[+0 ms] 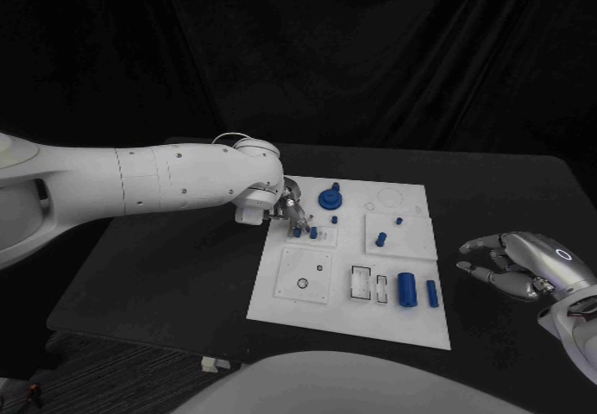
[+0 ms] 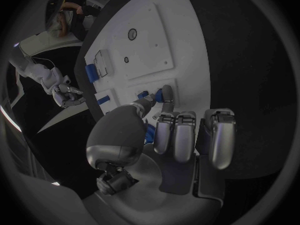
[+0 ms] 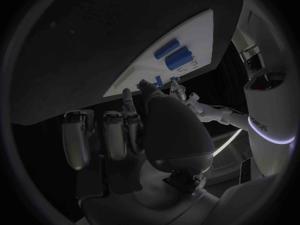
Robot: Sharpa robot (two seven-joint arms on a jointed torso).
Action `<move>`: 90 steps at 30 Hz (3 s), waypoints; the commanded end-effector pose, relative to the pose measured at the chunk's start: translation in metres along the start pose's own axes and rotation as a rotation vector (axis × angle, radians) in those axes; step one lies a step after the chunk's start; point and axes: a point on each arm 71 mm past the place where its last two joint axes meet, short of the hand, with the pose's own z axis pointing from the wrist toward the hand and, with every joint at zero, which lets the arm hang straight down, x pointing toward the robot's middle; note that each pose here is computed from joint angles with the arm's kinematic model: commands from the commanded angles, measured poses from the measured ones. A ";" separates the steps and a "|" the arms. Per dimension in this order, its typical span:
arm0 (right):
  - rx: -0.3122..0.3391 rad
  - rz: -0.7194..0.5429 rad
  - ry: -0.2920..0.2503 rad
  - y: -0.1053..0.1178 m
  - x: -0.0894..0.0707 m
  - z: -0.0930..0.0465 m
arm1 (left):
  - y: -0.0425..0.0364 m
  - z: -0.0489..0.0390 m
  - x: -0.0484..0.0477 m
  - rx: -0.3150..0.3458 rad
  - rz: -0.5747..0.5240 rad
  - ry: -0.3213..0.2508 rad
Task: Assemble the parts on the task board
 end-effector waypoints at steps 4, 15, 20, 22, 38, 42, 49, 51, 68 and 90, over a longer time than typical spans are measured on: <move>0.013 -0.001 0.004 -0.001 0.001 -0.001 | 0.0013 0.0040 0.0058 -0.007 0.011 0.024; 0.013 -0.001 0.004 -0.001 0.001 -0.001 | 0.0039 0.0052 0.0055 -0.014 0.017 0.036; 0.013 -0.001 0.003 -0.001 0.001 -0.001 | 0.0046 0.0053 0.0051 -0.014 0.013 0.033; 0.013 -0.001 0.002 -0.001 0.001 -0.001 | 0.0048 0.0051 0.0046 -0.011 0.006 0.024; 0.014 0.000 0.000 -0.001 0.001 -0.001 | 0.0087 -0.0036 0.0114 0.033 -0.008 0.018; 0.014 0.000 -0.001 -0.001 0.001 -0.001 | 0.0101 -0.0056 0.0132 0.036 -0.007 0.021; 0.015 0.000 0.001 -0.001 0.001 -0.001 | 0.0092 -0.0076 0.0149 0.050 -0.011 0.017; 0.015 0.000 0.002 -0.001 0.001 -0.001 | 0.0084 -0.0079 0.0151 0.054 -0.011 0.016; 0.015 0.000 0.008 -0.001 0.002 -0.001 | 0.0028 -0.0073 0.0150 0.075 -0.012 0.009; 0.024 -0.001 0.013 -0.002 0.003 -0.002 | 0.0026 -0.0122 0.0152 0.129 -0.044 -0.029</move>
